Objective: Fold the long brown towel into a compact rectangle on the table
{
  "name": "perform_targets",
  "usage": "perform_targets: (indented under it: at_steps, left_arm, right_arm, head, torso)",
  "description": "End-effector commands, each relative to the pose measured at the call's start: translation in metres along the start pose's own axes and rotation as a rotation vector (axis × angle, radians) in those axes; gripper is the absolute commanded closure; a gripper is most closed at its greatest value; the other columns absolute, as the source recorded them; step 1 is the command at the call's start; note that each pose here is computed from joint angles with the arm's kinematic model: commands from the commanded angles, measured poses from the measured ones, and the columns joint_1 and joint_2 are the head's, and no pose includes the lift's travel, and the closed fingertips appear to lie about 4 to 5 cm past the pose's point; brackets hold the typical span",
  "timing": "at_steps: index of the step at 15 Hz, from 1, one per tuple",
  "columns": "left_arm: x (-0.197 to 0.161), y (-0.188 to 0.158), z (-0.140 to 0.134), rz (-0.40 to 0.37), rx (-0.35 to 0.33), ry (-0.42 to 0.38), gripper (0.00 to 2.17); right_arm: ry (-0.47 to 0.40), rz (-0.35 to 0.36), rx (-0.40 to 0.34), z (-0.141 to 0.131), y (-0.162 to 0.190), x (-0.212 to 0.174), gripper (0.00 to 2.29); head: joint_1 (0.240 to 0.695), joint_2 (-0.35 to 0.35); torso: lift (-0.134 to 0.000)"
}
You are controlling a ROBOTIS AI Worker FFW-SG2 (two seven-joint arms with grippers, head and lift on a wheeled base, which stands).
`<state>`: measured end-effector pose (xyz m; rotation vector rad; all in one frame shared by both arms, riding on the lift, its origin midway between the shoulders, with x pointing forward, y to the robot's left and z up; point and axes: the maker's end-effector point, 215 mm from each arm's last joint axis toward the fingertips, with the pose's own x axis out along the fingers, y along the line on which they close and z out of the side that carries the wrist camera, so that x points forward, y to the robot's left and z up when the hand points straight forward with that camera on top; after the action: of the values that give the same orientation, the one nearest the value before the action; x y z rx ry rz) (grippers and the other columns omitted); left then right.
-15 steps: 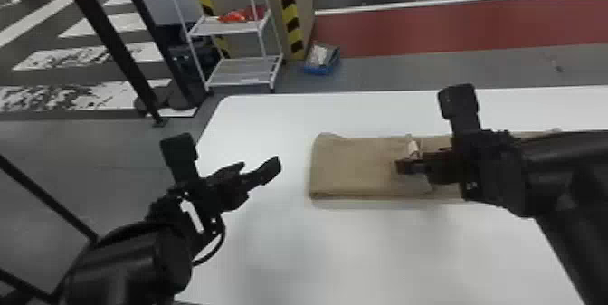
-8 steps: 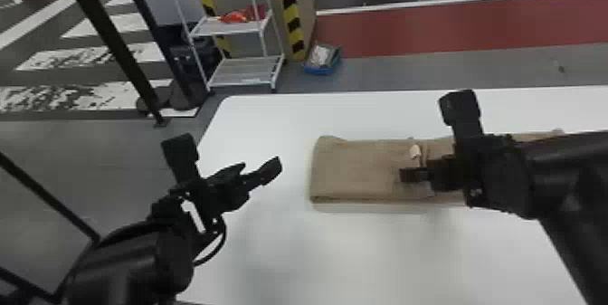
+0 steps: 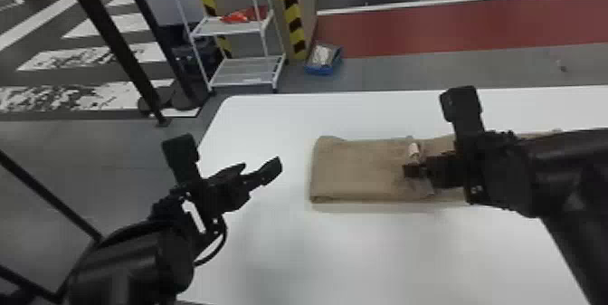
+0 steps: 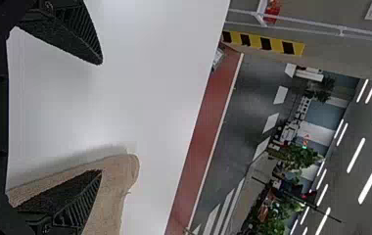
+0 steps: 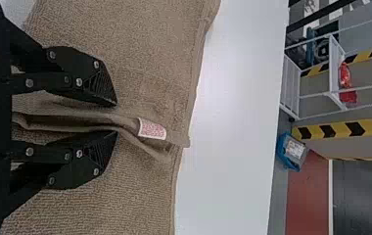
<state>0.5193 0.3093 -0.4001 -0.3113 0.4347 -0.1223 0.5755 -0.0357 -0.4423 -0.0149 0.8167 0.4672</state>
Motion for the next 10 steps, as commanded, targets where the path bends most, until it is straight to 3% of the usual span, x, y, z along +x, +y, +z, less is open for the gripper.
perform_targets:
  at_steps: [1,4,5,9,10]
  left_arm:
    - [0.0002,-0.0011,-0.0003,-0.002,-0.002,-0.001,0.09]
    - [-0.0001,-0.0003,-0.001,-0.001,-0.004,0.001,0.09]
    - [-0.0006,0.0007,-0.0017,0.001,-0.005,0.002,0.09]
    - [-0.0014,0.0021,-0.0012,0.0,-0.006,0.001,0.09]
    - [-0.0016,0.0015,0.0004,-0.001,-0.004,-0.003,0.09]
  right_arm:
    - [-0.005,-0.001,-0.002,0.0026,0.0002,-0.0009,0.82]
    - [-0.005,-0.002,-0.006,0.0043,0.0008,-0.0022,0.82]
    - [-0.004,-0.002,-0.006,0.0045,0.0007,-0.0024,1.02]
    - [0.002,-0.002,-0.008,0.004,0.0014,-0.0031,1.06]
    - [-0.003,-0.001,-0.009,0.0064,0.0022,-0.0046,1.21]
  head:
    - [0.695,0.268]
    - [0.695,0.268]
    - [0.695,0.268]
    - [0.695,0.27]
    - [0.695,0.27]
  torso:
    - [-0.123]
    - [-0.123]
    - [-0.123]
    - [-0.123]
    - [-0.123]
